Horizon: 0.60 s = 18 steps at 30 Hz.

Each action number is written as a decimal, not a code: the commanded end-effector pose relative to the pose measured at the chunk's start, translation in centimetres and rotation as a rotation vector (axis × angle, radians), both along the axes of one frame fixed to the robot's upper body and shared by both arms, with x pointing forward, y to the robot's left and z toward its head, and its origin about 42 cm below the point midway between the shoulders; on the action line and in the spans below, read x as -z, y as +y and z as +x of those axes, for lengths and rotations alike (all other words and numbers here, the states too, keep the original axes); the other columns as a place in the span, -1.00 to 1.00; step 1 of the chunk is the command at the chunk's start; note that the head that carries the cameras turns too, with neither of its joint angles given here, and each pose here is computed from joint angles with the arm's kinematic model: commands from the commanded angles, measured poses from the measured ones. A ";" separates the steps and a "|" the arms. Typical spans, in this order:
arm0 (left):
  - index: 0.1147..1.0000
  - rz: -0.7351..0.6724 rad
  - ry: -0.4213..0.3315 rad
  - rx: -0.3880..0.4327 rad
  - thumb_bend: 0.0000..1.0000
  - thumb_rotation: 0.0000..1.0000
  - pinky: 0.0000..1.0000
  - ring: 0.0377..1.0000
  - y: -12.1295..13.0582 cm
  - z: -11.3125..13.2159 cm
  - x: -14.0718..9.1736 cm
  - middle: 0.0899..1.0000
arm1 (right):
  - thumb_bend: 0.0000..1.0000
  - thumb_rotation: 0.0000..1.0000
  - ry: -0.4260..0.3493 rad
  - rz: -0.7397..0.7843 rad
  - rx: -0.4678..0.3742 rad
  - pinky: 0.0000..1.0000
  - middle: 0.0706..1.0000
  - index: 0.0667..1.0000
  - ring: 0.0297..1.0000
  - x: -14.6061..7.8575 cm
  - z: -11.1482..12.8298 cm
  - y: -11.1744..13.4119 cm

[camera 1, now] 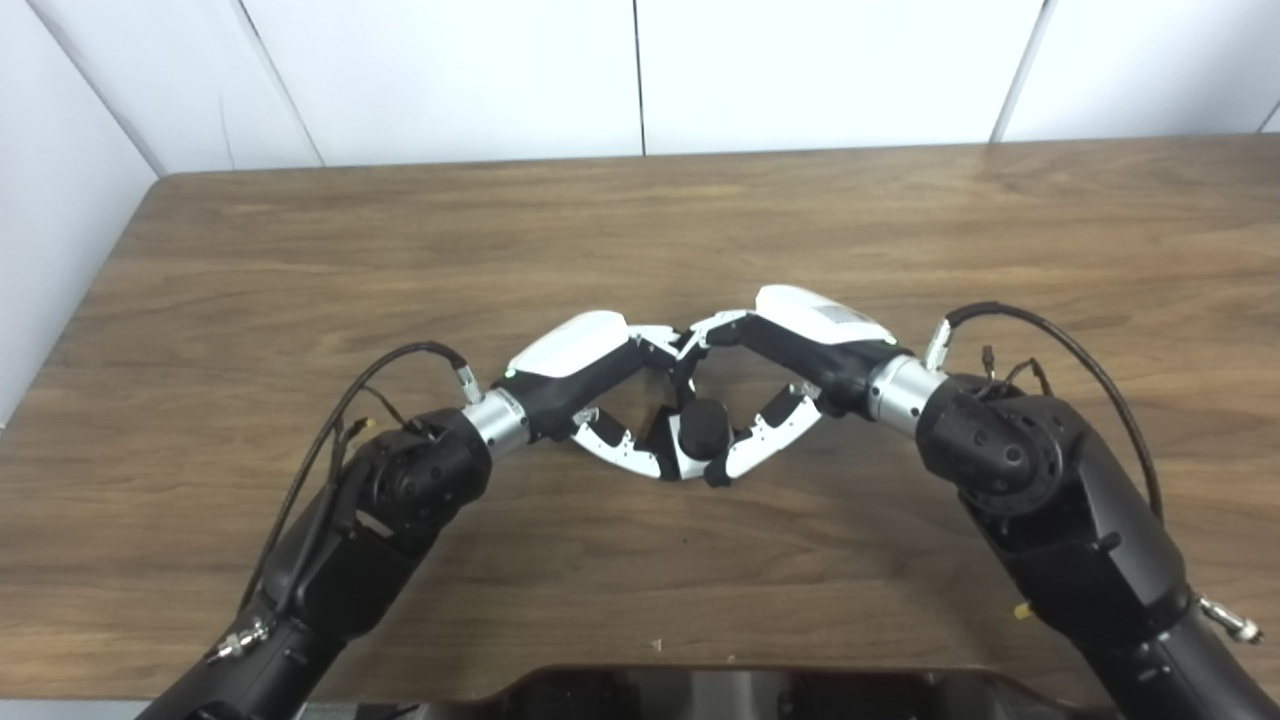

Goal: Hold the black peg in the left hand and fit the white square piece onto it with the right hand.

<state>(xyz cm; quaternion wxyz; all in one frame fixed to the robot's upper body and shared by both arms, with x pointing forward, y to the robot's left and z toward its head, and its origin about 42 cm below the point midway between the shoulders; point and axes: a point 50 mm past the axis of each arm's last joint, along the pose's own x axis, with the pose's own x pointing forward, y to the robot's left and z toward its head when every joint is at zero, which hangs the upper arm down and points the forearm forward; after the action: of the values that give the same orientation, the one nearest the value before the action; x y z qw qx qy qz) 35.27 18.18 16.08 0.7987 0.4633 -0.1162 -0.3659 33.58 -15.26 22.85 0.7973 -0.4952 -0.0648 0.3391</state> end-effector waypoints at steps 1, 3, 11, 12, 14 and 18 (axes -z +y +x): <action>-0.16 0.092 0.071 0.019 0.04 -0.85 0.80 0.83 0.3 -0.8 1.9 0.71 | 0.89 -0.34 -0.095 0.026 0.021 0.69 0.87 0.78 0.81 -2.2 0.5 -1.0; -0.16 0.092 0.069 0.019 0.04 -0.85 0.79 0.83 0.3 -0.8 2.0 0.71 | 0.87 -0.35 -0.104 0.037 0.029 0.67 0.86 0.77 0.80 -2.5 0.6 -1.4; -0.16 0.093 0.066 0.023 0.04 -0.84 0.79 0.82 0.6 -0.6 2.2 0.71 | 0.76 -0.53 -0.149 0.035 0.055 0.63 0.82 0.72 0.78 -3.5 0.8 -2.9; -0.16 0.092 0.067 0.023 0.04 -0.84 0.78 0.82 0.6 -0.6 2.2 0.71 | 0.76 -0.54 -0.151 0.035 0.057 0.63 0.82 0.72 0.78 -3.6 0.8 -3.0; -0.16 0.094 0.068 0.024 0.04 -0.84 0.77 0.83 0.6 -0.6 2.3 0.72 | 0.76 -0.56 -0.153 0.033 0.061 0.63 0.82 0.71 0.78 -3.9 0.9 -3.3; -0.16 0.093 0.068 0.024 0.04 -0.84 0.73 0.81 0.7 -0.5 2.3 0.71 | 0.76 -0.63 -0.159 0.028 0.067 0.62 0.83 0.70 0.78 -4.5 1.0 -4.0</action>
<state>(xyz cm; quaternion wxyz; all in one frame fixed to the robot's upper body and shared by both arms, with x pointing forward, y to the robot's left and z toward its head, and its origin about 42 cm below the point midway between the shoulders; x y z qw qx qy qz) 35.25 18.21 16.10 0.7958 0.4633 -0.1257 -0.3691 34.24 -19.09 24.55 0.8114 -0.5024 -0.0688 0.2907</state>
